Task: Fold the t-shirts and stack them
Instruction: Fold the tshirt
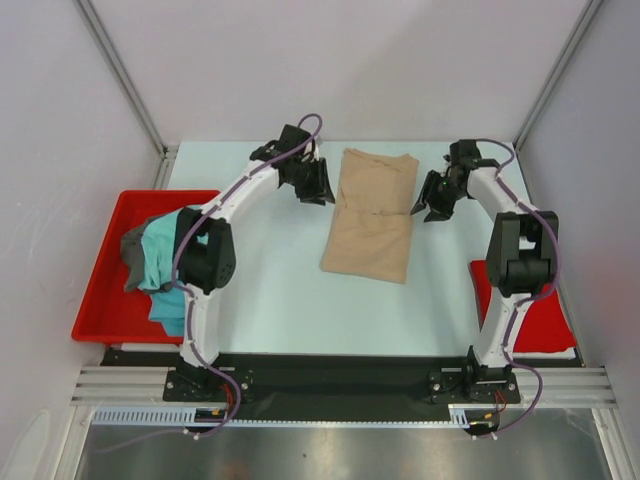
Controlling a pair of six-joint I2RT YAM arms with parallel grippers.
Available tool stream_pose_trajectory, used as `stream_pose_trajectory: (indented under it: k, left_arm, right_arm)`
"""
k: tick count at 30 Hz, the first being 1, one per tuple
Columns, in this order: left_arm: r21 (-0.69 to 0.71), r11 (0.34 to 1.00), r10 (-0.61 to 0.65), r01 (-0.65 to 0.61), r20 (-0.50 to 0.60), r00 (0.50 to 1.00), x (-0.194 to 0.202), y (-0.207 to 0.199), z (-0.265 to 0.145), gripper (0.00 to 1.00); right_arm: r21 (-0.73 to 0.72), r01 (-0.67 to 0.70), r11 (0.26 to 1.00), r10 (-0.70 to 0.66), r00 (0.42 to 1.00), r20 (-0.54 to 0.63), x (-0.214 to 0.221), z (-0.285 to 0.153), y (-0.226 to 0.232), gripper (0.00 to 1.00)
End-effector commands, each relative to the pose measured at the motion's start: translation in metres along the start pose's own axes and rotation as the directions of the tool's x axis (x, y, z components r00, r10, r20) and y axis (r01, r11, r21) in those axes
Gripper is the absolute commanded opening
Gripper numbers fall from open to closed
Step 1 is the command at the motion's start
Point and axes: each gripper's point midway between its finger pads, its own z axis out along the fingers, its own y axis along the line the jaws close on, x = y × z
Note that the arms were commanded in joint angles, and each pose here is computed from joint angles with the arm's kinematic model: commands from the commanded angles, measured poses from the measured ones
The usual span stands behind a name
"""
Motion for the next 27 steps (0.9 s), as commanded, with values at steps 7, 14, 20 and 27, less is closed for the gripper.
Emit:
stream_pose_trajectory:
  k: [7, 14, 20, 27]
  left_arm:
    - [0.161, 0.978, 0.133, -0.128, -0.018, 0.991, 0.032, -0.038, 0.014, 0.49]
    - [-0.003, 0.959, 0.283, -0.283, 0.024, 0.959, 0.003, -0.011, 0.042, 0.54]
    - [-0.067, 0.953, 0.299, -0.296, 0.04, 0.953, -0.009, 0.001, 0.059, 0.55]
    - [-0.054, 0.955, 0.292, -0.291, 0.013, 0.956, -0.006, 0.006, 0.077, 0.51]
  right_arm:
    - [-0.113, 0.021, 0.993, -0.018, 0.999, 0.029, 0.023, -0.021, 0.032, 0.53]
    - [-0.148, 0.06, 0.987, -0.06, 0.998, 0.006, 0.015, -0.006, 0.026, 0.57]
    - [-0.126, 0.101, 0.987, -0.102, 0.995, -0.002, 0.008, 0.008, 0.019, 0.65]
    - [-0.093, 0.131, 0.987, -0.131, 0.991, 0.007, -0.001, 0.016, 0.013, 0.63]
